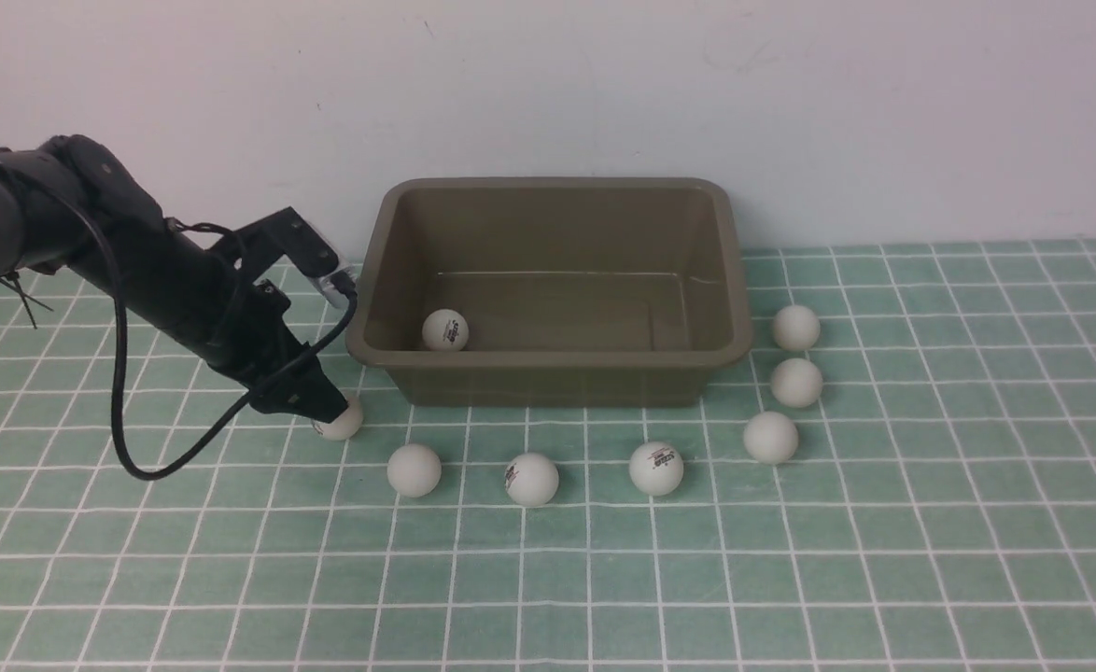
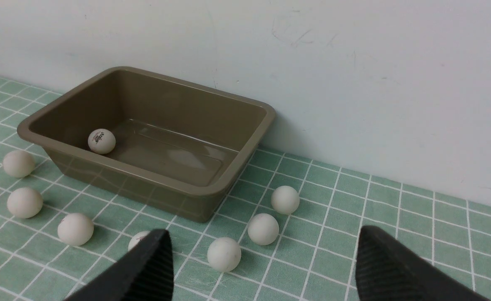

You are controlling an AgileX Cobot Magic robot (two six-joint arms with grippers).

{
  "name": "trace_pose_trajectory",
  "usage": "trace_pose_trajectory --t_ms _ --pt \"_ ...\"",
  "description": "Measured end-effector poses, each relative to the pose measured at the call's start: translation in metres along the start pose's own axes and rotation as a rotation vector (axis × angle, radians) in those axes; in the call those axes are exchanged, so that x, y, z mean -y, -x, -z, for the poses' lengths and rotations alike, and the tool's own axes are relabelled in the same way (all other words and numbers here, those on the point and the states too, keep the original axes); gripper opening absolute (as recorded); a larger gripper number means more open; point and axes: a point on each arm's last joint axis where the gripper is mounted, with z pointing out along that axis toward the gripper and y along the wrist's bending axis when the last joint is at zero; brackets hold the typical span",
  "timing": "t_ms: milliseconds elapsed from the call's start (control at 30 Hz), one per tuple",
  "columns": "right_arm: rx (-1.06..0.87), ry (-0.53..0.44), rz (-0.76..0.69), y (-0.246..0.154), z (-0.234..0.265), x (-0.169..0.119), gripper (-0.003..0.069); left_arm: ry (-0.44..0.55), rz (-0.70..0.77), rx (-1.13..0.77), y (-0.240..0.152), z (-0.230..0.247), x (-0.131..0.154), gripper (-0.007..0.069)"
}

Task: Put the table tennis balls in the box on the green coffee tablecloth.
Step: 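Reach for and grasp a ping pong ball on the table beside the basket, then drop the ball into the bin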

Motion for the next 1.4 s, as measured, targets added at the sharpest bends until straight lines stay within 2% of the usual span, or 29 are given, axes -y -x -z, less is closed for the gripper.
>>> trace_pose_trajectory --t_ms 400,467,567,800,867,967,1100,1200,1400 --pt "0.000 0.000 0.000 0.000 0.000 0.000 0.0531 -0.042 0.017 0.020 -0.007 -0.026 -0.005 0.0467" --pt "0.000 0.000 0.000 0.000 0.000 0.000 0.0531 -0.042 0.029 0.019 -0.007 -0.026 -0.006 0.0444" --pt "0.000 0.000 0.000 0.000 0.000 0.000 0.0531 -0.043 0.063 0.008 -0.007 -0.026 -0.005 0.0349" --pt "0.001 -0.001 0.000 0.000 0.000 0.000 0.0531 -0.024 0.097 -0.062 -0.008 -0.008 -0.003 0.0346" --pt "0.001 -0.001 0.000 0.000 0.000 0.000 0.0531 -0.002 0.103 -0.057 0.002 0.016 -0.001 0.0346" --pt "0.001 -0.001 0.000 0.000 0.000 0.000 0.0531 0.043 0.074 0.052 0.029 0.057 0.004 0.0346" --pt "0.001 -0.002 0.000 0.000 0.000 0.000 0.0531 0.012 0.009 0.266 0.063 0.075 0.013 0.0346" --pt "0.001 -0.002 0.000 0.000 0.000 0.000 0.0531 -0.042 -0.098 0.385 0.088 0.062 0.025 0.0346" --pt "0.003 -0.003 0.000 0.000 0.000 0.000 0.0531 -0.040 -0.155 0.338 0.098 0.016 0.032 0.0347"
